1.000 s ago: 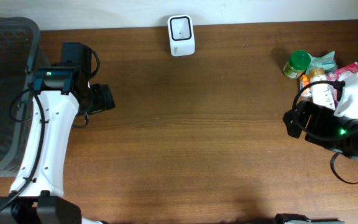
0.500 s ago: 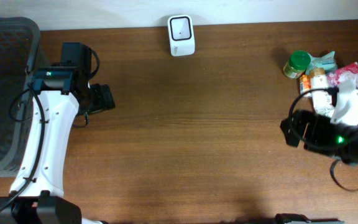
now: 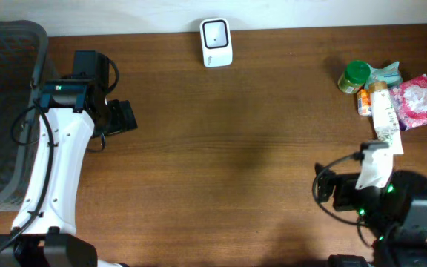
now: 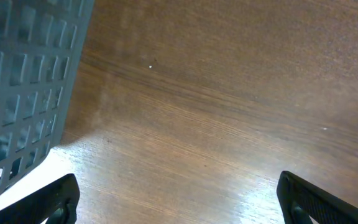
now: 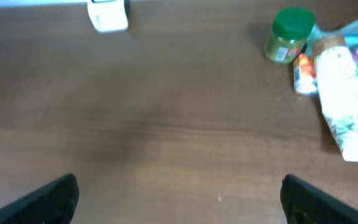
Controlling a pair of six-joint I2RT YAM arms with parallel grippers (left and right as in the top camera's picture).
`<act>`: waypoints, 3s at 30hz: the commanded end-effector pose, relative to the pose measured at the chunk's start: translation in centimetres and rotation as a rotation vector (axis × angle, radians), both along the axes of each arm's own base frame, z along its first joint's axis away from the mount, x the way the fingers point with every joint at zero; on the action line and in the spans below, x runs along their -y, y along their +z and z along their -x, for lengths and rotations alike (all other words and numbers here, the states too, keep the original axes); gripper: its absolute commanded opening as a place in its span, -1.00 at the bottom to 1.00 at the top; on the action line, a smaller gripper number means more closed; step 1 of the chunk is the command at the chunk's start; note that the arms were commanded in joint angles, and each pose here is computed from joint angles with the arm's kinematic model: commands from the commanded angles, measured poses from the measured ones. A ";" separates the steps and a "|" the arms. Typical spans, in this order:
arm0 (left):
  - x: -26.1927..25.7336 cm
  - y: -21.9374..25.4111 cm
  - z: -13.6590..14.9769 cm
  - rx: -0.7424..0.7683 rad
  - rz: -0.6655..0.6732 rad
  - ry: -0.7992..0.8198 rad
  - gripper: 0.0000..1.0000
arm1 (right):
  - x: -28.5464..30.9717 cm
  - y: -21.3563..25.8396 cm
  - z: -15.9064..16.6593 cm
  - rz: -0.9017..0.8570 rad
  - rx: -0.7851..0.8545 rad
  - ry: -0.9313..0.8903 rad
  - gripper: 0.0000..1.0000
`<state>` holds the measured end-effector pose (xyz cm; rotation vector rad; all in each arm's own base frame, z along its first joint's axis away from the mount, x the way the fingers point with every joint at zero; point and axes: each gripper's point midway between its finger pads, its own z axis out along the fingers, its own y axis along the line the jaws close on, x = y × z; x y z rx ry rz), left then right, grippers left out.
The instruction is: Scan the item barcode
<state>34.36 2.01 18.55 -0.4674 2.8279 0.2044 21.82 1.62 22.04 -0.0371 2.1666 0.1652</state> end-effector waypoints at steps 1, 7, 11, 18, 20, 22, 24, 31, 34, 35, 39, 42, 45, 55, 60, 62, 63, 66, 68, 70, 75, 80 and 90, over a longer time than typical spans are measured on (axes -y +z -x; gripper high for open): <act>-0.3 0.5 0.1 0.016 -0.004 0.011 0.98 | -0.1 -3.2 0.2 0.038 0.061 0.023 0.97; -0.3 0.4 0.1 0.015 -0.004 0.011 0.98 | -0.3 -5.6 -0.8 0.057 0.292 0.034 0.97; -0.3 0.4 0.1 0.015 -0.004 0.011 0.98 | -0.7 -6.2 -1.0 0.081 0.383 0.032 0.97; -0.3 0.4 0.1 0.015 -0.004 0.011 0.98 | -0.2 -5.7 -2.3 0.093 0.511 -0.003 0.97; -0.3 0.4 0.1 0.015 -0.004 0.011 0.98 | -0.2 -5.9 -2.7 0.092 0.552 -0.005 0.97; -0.3 0.5 0.1 0.016 -0.004 0.011 0.98 | -0.1 -5.6 -2.8 0.096 0.562 -0.014 0.97; -0.3 0.4 0.1 0.015 -0.004 0.011 0.98 | 0.0 -5.5 -2.8 0.097 0.568 -0.018 0.97; -0.3 0.4 0.1 0.015 -0.005 0.011 0.99 | 0.5 -6.4 -2.7 0.107 0.529 -0.042 0.97; -0.3 0.4 0.1 0.015 -0.004 0.011 0.98 | 0.9 -6.5 -2.8 0.116 0.524 -0.066 0.97; -0.3 0.4 0.1 0.015 -0.004 0.011 0.98 | 0.9 -6.6 -2.8 0.115 0.522 -0.067 0.97; -0.3 0.4 0.1 0.015 -0.004 0.011 0.98 | 1.3 -6.6 -2.8 0.066 0.516 -0.108 0.97; -0.3 0.4 0.1 0.015 -0.004 0.011 0.99 | 1.3 -6.6 -2.8 0.066 0.516 -0.108 0.97; -0.3 0.5 0.1 0.016 -0.004 0.011 0.98 | 1.3 -6.6 -2.8 0.067 0.516 -0.107 0.97; -0.3 0.5 0.1 0.016 -0.004 0.011 0.98 | 1.2 -6.5 -2.8 0.063 0.520 -0.101 0.97; -0.3 0.4 0.1 0.015 -0.004 0.011 0.99 | 1.2 -6.5 -2.8 0.064 0.520 -0.101 0.97; -0.3 0.4 0.1 0.015 -0.004 0.011 0.98 | 1.2 -6.5 -2.8 0.064 0.520 -0.101 0.97; -0.3 0.4 0.1 0.015 -0.004 0.011 0.98 | 1.2 -6.5 -2.8 0.063 0.520 -0.100 0.97; -0.3 0.4 0.1 0.015 -0.004 0.011 0.98 | 1.2 -6.5 -2.8 0.064 0.520 -0.101 0.98; -0.3 0.4 0.1 0.015 -0.004 0.011 0.98 | 1.2 -6.5 -2.8 0.064 0.520 -0.101 0.97; -0.3 0.5 0.1 0.016 -0.005 0.011 0.98 | 1.2 -6.5 -2.8 0.064 0.520 -0.101 0.97; 2.2 4.1 -2.4 0.238 0.037 -0.058 0.98 | 1.2 -6.5 -2.8 0.063 0.520 -0.101 0.97; 8.1 7.3 -2.3 0.501 -0.021 -0.483 0.98 | 1.2 -6.5 -2.8 0.064 0.520 -0.101 0.98; 8.1 4.0 8.4 0.859 0.016 -0.606 0.99 | 1.2 -6.5 -2.8 0.063 0.520 -0.101 0.97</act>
